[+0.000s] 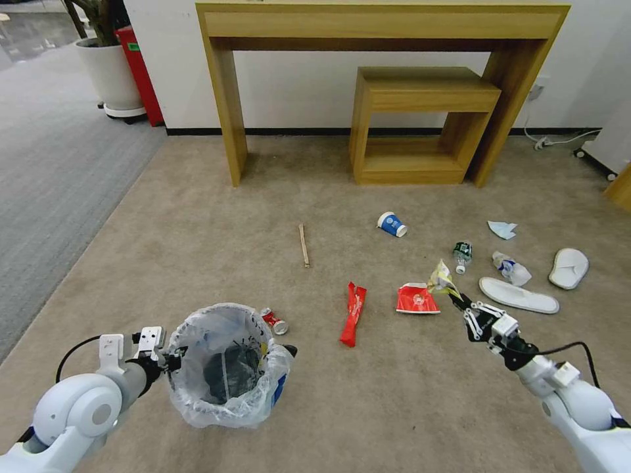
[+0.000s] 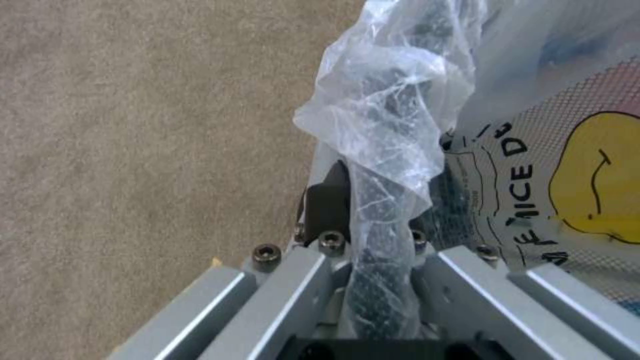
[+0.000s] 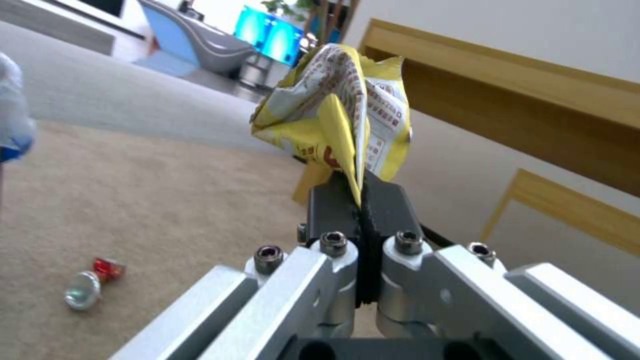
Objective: Pick up the trash bin and place the garbage on the floor into it.
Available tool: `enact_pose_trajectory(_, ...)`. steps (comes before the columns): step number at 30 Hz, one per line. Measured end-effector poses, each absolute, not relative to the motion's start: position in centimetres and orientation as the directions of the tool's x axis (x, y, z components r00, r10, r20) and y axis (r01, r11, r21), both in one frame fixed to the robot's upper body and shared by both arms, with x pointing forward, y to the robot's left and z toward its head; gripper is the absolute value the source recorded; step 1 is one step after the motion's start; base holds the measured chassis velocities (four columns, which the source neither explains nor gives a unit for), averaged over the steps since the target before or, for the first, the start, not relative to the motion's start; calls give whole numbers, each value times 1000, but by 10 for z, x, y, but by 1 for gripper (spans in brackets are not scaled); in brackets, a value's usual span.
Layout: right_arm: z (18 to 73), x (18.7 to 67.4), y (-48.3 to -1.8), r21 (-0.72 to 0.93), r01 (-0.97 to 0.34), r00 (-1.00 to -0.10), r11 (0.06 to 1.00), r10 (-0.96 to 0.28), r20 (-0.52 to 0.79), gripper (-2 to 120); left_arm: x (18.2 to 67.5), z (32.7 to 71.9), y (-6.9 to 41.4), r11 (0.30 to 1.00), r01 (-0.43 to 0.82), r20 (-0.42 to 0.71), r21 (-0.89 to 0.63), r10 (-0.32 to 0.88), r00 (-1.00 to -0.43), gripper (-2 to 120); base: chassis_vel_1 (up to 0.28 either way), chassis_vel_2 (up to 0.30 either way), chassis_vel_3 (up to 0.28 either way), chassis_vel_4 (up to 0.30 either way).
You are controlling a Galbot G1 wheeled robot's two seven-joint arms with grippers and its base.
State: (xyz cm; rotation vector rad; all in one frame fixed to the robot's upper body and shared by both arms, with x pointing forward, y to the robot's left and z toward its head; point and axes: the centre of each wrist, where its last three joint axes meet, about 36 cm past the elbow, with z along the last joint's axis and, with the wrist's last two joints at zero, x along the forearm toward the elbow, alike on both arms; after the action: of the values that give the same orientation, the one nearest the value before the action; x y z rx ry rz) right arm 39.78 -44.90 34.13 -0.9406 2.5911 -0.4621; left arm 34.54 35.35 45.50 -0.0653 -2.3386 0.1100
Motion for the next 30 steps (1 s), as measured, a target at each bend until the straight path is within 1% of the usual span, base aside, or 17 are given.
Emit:
enact_pose_trajectory(8, 360, 419, -422, -415, -605, -658, 680, -720, -220, 0, 346, 451, 351, 995, 12, 717, -103, 83, -692, 0, 0, 0, 0, 0)
enact_pose_trajectory(14, 372, 437, -391, -406, -636, -614, 656, -749, -249, 0, 347, 446, 347, 993, 12, 720, -116, 92, -688, 0, 0, 0, 0, 0)
enact_pose_trajectory(27, 365, 462, -331, -373, -711, -534, 596, -803, -265, 0, 349, 440, 343, 991, 10, 719, -131, 102, -688, 0, 0, 0, 0, 0)
enact_pose_trajectory(30, 374, 477, -309, -373, -731, -495, 571, -821, -285, 0, 350, 438, 344, 992, 8, 720, -128, 99, -687, 0, 0, 0, 0, 0)
